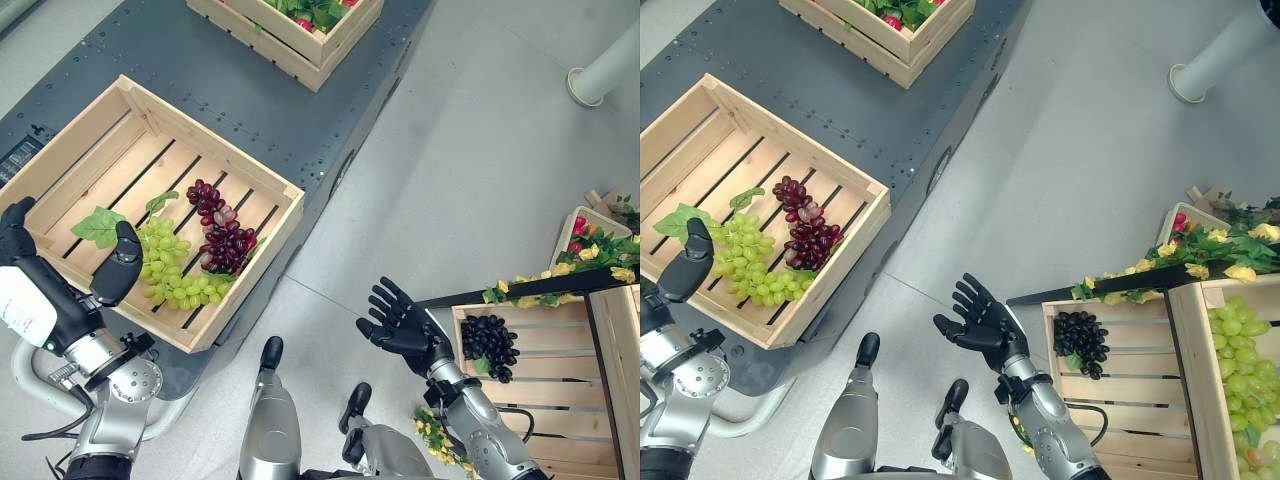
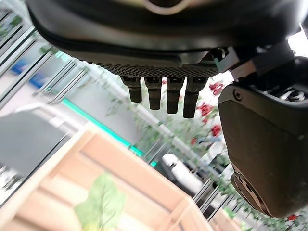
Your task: Pick up the fruits from the basket on one side to the basket on the other side
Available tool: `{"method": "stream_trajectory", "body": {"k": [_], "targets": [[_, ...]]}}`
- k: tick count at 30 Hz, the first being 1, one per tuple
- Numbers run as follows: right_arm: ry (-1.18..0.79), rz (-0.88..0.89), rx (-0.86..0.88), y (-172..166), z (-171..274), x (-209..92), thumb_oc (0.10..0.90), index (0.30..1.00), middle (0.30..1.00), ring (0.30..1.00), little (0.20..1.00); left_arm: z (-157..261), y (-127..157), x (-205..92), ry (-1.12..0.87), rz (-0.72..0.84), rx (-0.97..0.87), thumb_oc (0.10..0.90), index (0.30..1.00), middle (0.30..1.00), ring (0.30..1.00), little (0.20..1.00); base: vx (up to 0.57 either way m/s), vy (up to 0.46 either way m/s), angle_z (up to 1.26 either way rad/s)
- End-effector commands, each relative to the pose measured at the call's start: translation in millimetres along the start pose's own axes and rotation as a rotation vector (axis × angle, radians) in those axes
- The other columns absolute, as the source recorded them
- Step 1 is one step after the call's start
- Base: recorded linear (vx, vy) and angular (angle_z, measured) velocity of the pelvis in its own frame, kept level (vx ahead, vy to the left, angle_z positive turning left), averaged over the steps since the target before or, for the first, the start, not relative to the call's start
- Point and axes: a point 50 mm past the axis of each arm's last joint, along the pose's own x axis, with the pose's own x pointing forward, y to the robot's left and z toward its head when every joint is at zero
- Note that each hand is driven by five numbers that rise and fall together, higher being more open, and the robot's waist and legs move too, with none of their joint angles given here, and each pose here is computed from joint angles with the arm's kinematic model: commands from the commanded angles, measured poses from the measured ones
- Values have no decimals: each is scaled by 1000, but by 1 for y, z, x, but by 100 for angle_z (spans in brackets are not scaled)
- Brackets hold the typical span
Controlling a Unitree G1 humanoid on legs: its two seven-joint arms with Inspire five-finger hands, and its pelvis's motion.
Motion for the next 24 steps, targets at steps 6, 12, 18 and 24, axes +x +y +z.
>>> {"method": "stream_trajectory", "body": {"k": [6, 12, 18, 24], "targets": [[-130, 93, -8, 10, 26, 4, 800, 900, 900, 900, 900, -5, -11, 18, -27, -34, 96, 800, 900, 900, 900, 900, 3, 42, -3], [-119, 108, -27, 9, 29, 7, 800, 900, 900, 900, 900, -16, -17, 25, -21, -95, 239, 800, 900, 900, 900, 900, -7, 34, -9], [-110, 124, -57, 6, 33, 8, 800, 900, 900, 900, 900, -31, -16, 30, 21, -134, 341, 800, 900, 900, 900, 900, -14, 31, -3], [-101, 139, -72, 8, 33, 12, 800, 900, 900, 900, 900, -39, -21, 29, 97, -136, 318, 800, 900, 900, 900, 900, -4, 10, -2]]}}
